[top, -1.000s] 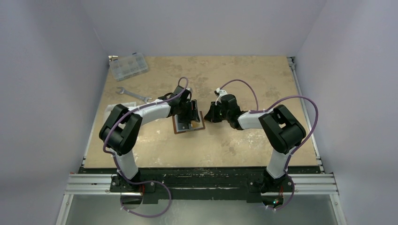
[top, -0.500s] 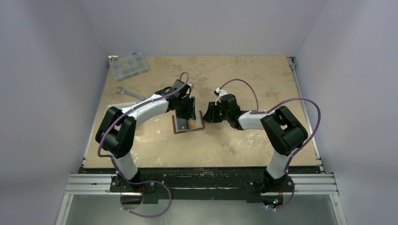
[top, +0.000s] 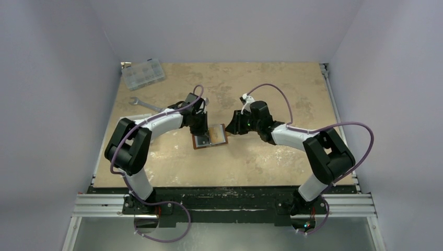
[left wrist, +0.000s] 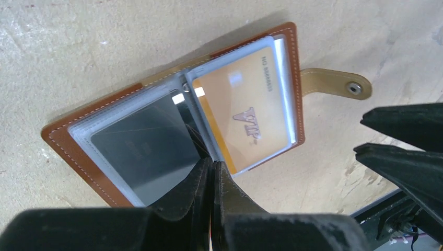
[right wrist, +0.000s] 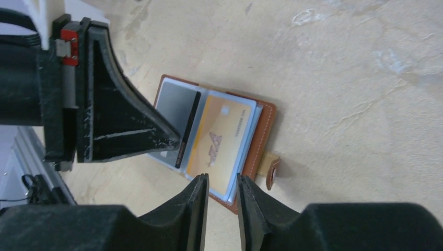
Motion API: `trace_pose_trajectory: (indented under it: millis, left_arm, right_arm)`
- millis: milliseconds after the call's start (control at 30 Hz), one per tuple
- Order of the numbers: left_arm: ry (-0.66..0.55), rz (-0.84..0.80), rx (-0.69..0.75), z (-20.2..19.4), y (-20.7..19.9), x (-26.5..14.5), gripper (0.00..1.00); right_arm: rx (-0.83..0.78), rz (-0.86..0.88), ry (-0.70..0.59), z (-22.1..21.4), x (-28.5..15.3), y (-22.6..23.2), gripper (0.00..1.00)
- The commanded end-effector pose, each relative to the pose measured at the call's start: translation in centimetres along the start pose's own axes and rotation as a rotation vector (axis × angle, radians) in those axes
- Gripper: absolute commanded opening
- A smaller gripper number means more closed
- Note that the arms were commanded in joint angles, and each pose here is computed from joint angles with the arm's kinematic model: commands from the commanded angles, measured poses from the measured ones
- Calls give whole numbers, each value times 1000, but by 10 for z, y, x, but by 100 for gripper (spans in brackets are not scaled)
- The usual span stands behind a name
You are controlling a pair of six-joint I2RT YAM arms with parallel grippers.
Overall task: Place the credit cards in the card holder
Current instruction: Insert the credit card into the card holder.
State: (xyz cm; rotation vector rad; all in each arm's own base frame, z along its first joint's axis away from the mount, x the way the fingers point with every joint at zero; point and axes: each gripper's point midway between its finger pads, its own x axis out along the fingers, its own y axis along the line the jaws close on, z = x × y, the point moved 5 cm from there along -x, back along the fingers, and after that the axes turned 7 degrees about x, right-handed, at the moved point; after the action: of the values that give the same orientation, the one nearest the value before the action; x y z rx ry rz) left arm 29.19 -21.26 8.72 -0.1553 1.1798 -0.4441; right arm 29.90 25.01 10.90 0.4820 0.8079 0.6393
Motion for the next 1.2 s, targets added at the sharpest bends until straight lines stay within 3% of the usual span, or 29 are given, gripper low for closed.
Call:
trace_pose_trajectory:
  millis: [0, 467, 867, 1167]
  left_arm:
    - [-26, -39, 18, 4, 2, 7, 0]
    - [-51, -76, 0, 4, -2, 8, 0]
    - [17, -24, -13, -14, 13, 27, 0]
    - [57, 2, -28, -29, 22, 33, 0]
  right_arm:
    - [-14, 153, 24, 2, 3, 19, 32]
    - [1, 169, 72, -14, 21, 7, 33]
    - [16, 139, 93, -22, 27, -2, 42]
    - [19, 139, 94, -21, 30, -3, 41]
